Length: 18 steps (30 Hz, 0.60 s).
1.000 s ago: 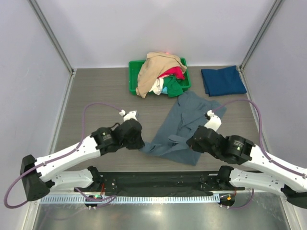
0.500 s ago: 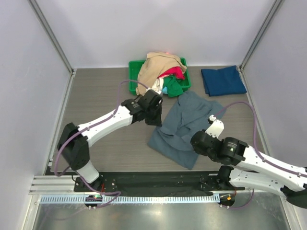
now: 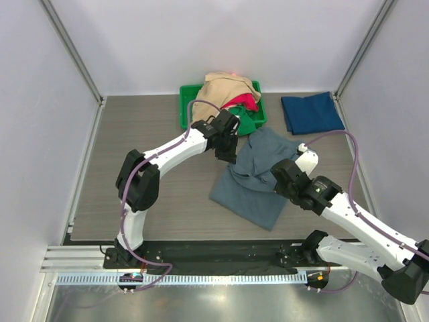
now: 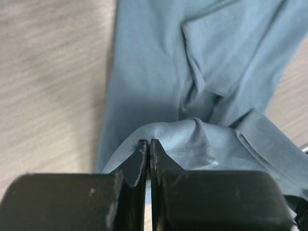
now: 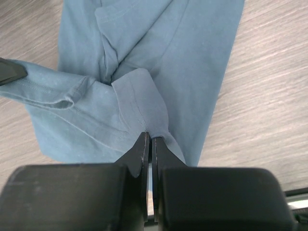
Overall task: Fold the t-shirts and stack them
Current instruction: Fold the tshirt
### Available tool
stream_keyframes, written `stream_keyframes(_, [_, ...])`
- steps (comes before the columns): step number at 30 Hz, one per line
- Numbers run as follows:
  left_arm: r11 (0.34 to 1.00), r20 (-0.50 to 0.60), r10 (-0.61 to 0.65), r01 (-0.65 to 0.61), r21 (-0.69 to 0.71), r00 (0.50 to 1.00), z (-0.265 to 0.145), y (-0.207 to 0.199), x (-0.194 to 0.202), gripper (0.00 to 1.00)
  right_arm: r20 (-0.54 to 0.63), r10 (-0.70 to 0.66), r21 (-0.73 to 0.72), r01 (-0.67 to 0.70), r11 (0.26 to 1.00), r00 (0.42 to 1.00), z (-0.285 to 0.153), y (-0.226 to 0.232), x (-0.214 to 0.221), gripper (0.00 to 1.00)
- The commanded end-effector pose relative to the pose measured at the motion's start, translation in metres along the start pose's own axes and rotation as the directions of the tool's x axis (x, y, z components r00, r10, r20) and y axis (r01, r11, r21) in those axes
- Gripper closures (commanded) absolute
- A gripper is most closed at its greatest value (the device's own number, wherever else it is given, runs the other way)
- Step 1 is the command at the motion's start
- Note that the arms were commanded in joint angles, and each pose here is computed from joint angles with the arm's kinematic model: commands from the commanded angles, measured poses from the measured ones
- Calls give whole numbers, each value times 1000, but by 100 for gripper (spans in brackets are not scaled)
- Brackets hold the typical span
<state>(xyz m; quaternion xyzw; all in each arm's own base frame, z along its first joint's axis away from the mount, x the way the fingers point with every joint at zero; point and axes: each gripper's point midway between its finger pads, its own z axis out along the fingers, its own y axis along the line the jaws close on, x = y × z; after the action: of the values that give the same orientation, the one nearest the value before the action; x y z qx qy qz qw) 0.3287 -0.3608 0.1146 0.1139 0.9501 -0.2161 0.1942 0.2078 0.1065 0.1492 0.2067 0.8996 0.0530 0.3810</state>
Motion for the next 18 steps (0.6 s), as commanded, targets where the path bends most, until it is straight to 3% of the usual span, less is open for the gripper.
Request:
stream_keyframes(1, [1000, -19, 23, -23, 18, 1000, 2, 0, -11, 100, 22, -7, -38, 8, 999, 1000, 5, 10, -11, 99])
stream_keyframes(18, [999, -89, 33, -33, 7, 995, 48, 7, -25, 99, -111, 105, 87, -96, 992, 988, 73, -33, 12, 99])
